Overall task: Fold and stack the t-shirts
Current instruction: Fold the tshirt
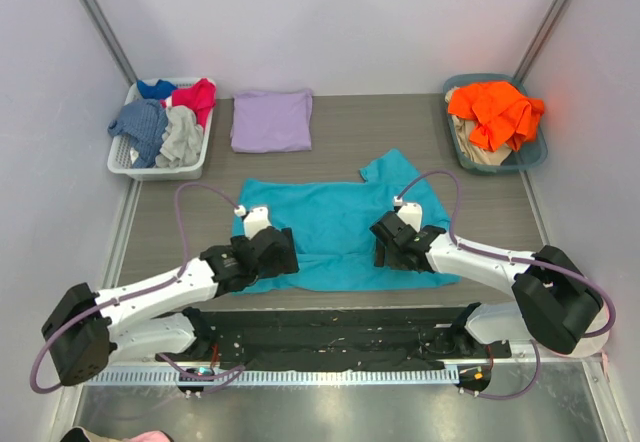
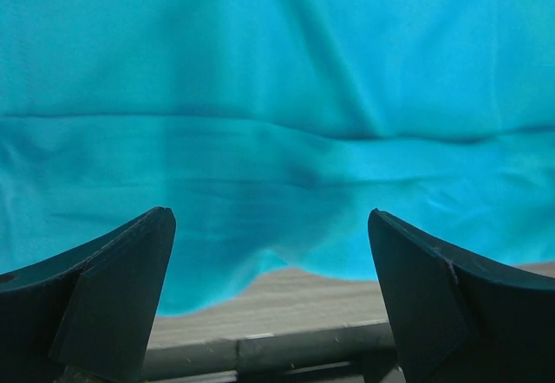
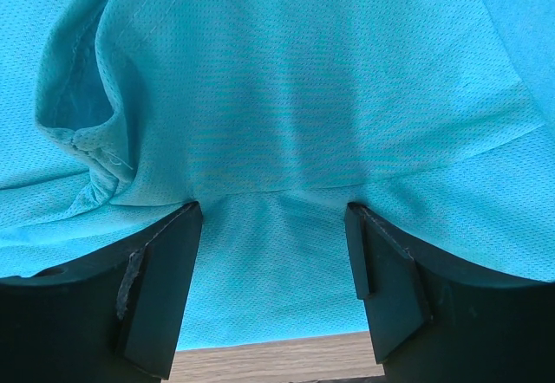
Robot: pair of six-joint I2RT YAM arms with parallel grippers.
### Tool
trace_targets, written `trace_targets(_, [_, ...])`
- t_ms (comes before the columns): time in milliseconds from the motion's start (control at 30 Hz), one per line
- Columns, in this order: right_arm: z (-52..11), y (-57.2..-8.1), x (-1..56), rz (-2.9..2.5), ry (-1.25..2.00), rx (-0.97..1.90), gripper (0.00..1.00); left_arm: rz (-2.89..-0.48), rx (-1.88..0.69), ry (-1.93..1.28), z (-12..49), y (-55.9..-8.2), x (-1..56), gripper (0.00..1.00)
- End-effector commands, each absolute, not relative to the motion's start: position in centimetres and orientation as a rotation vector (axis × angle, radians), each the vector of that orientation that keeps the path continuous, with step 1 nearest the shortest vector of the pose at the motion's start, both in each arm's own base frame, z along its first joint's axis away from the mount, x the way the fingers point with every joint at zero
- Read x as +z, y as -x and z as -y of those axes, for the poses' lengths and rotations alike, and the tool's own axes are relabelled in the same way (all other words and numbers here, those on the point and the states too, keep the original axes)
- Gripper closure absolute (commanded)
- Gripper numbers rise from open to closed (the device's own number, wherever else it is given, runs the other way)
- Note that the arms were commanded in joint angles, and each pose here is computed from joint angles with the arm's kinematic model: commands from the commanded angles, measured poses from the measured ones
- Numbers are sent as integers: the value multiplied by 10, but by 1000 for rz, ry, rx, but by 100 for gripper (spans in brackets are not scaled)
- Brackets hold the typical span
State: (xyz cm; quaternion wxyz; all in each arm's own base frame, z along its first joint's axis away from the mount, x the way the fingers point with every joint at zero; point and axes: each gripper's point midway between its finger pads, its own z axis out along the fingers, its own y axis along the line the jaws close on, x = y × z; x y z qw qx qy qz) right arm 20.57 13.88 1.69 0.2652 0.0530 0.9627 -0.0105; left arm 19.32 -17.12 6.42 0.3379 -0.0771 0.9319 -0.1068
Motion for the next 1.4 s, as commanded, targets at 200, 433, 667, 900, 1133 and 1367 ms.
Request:
trace_targets(200, [-137,-204,9,-2603,-164,-41,24,-2448,-215,146,206,-176,59,0])
trace_targets(433, [-136,-203,7,-2603,-162,-44,24,-2486,-29,230,175,-166,26,0])
trace_targets(667, [-135,-201,1,-2615,-162,-50,24,-2449,25,286,150,-162,30,0])
trace_targets(900, [-135,-199,-3,-2628,-158,-56,24,-2417,41,321,130,-158,31,0])
trace_targets(1133, [-134,-199,-3,-2631,-155,-61,24,-2411,102,343,115,-157,27,0])
trace_targets(1367, [-131,-196,-4,-2638,-158,-81,24,-2411,93,396,107,-157,21,0])
